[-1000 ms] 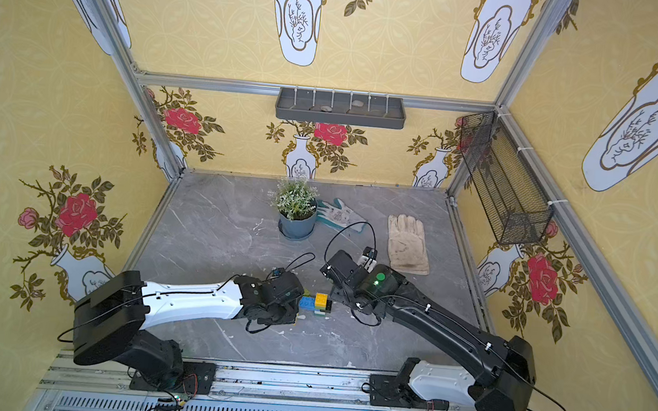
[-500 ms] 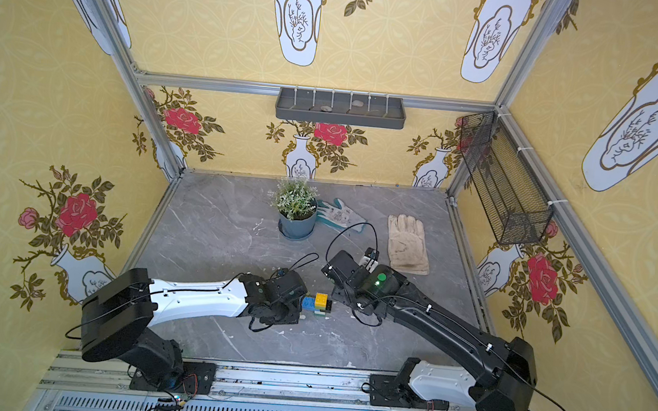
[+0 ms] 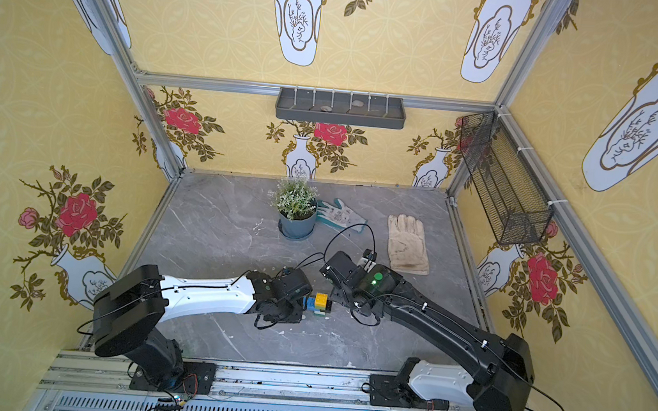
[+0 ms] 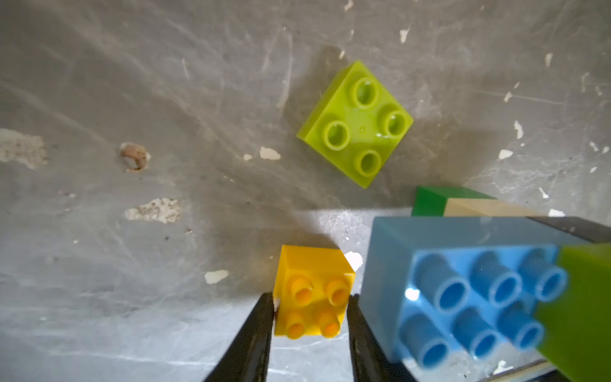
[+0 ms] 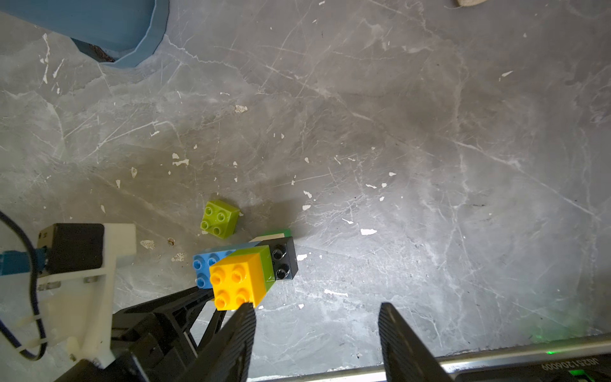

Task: Assemble the number 4 with lego
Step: Pick up the lego brick from the center of the board.

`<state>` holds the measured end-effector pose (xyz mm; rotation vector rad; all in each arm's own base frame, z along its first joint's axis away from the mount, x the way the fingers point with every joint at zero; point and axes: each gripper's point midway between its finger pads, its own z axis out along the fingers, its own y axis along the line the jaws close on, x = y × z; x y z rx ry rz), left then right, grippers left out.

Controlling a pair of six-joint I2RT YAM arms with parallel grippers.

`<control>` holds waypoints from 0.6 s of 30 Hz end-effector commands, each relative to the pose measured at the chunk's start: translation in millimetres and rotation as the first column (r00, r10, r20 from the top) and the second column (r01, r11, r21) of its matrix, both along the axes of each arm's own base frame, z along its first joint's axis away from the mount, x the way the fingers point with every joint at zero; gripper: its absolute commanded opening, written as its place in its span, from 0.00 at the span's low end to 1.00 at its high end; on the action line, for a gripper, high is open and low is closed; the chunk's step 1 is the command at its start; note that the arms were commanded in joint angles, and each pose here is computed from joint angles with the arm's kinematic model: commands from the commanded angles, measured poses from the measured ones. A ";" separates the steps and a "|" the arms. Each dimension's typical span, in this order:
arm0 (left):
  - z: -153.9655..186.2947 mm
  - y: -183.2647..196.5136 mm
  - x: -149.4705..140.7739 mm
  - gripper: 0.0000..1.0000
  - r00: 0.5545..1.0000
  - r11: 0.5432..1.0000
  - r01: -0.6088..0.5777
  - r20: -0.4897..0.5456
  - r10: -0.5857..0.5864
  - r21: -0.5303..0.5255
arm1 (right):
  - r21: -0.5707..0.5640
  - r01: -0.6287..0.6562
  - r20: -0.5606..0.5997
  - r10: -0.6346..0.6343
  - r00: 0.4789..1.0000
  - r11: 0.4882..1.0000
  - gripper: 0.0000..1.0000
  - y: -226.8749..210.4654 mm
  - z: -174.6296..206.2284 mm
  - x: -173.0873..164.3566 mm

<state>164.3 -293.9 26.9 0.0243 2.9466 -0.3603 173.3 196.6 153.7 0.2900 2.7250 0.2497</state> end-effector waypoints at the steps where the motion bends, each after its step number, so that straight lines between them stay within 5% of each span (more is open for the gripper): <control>1: -7.1 5.1 -5.6 0.38 0.999 0.999 0.009 -0.037 -0.007 0.041 | 0.014 0.004 0.011 -0.004 1.000 1.000 0.61 0.9 2.3 1.4; 7: -10.7 6.4 -6.8 0.51 0.998 0.997 0.014 -0.060 -0.010 0.079 | 0.014 0.014 0.013 -0.014 1.000 1.000 0.60 -4.0 2.1 -1.0; 18: 14.6 19.6 -3.4 0.25 1.000 0.997 -0.017 0.000 0.017 0.081 | 0.020 0.000 0.012 -0.001 1.000 1.000 0.58 -3.2 -0.2 -2.8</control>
